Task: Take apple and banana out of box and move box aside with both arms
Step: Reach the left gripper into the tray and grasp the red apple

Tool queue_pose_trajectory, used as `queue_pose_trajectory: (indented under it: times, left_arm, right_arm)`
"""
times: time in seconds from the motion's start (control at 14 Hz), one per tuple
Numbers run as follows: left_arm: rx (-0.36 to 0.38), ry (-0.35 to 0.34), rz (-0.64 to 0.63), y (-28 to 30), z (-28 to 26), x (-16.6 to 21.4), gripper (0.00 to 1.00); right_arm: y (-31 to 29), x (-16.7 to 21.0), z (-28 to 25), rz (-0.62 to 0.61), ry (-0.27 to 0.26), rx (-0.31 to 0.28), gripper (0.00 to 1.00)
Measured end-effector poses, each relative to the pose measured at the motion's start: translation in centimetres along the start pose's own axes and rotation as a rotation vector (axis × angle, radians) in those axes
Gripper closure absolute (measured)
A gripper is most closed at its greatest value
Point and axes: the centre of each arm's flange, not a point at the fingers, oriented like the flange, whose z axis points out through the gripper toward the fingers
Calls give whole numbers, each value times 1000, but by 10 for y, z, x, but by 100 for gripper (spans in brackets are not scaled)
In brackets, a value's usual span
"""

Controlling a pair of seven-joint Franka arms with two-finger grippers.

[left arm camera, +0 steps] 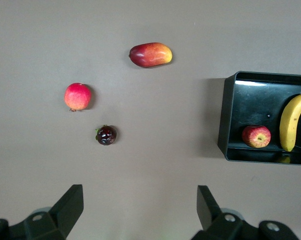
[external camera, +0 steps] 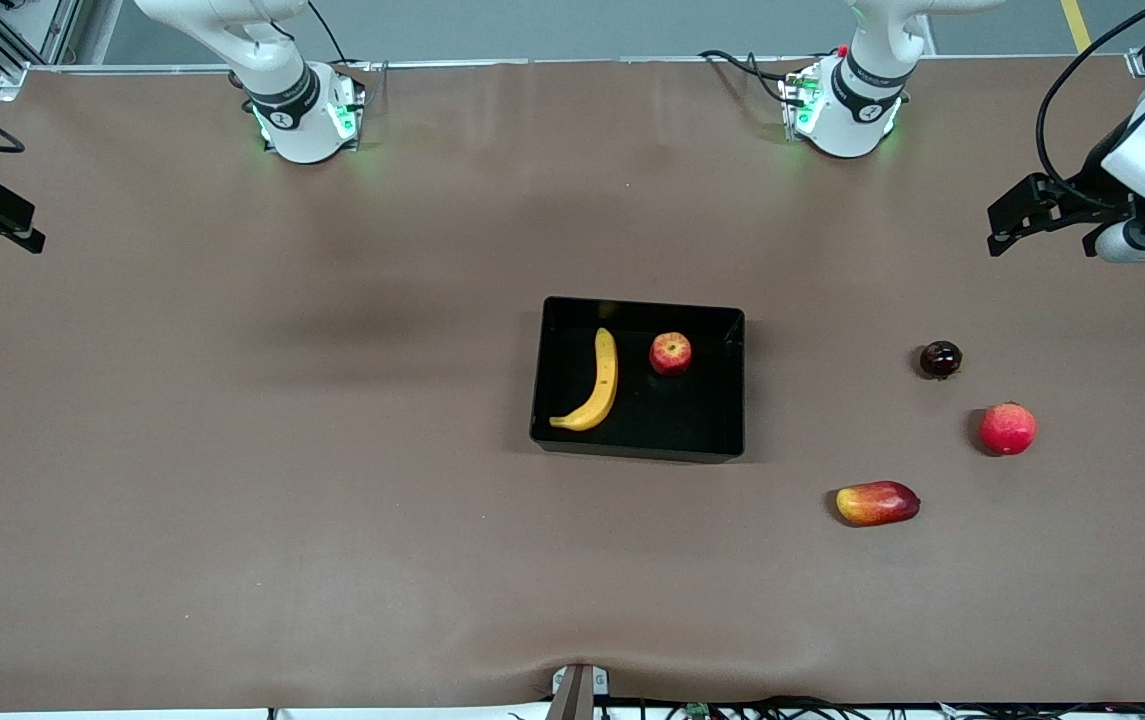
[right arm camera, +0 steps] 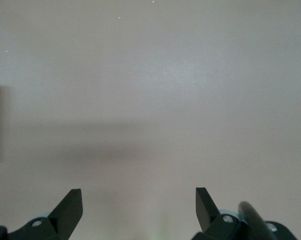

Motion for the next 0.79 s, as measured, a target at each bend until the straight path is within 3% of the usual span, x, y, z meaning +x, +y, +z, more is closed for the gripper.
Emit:
queue_pose_trajectory:
  times: [0.5,0.79]
  left_arm:
    - [-4,-37,13,8,21,13,0]
    - [-16,-42,51,78,64,35,0]
  right_arm:
    - [0,0,0,0,0,0,0]
    - [0,0,0,0,0,0,0]
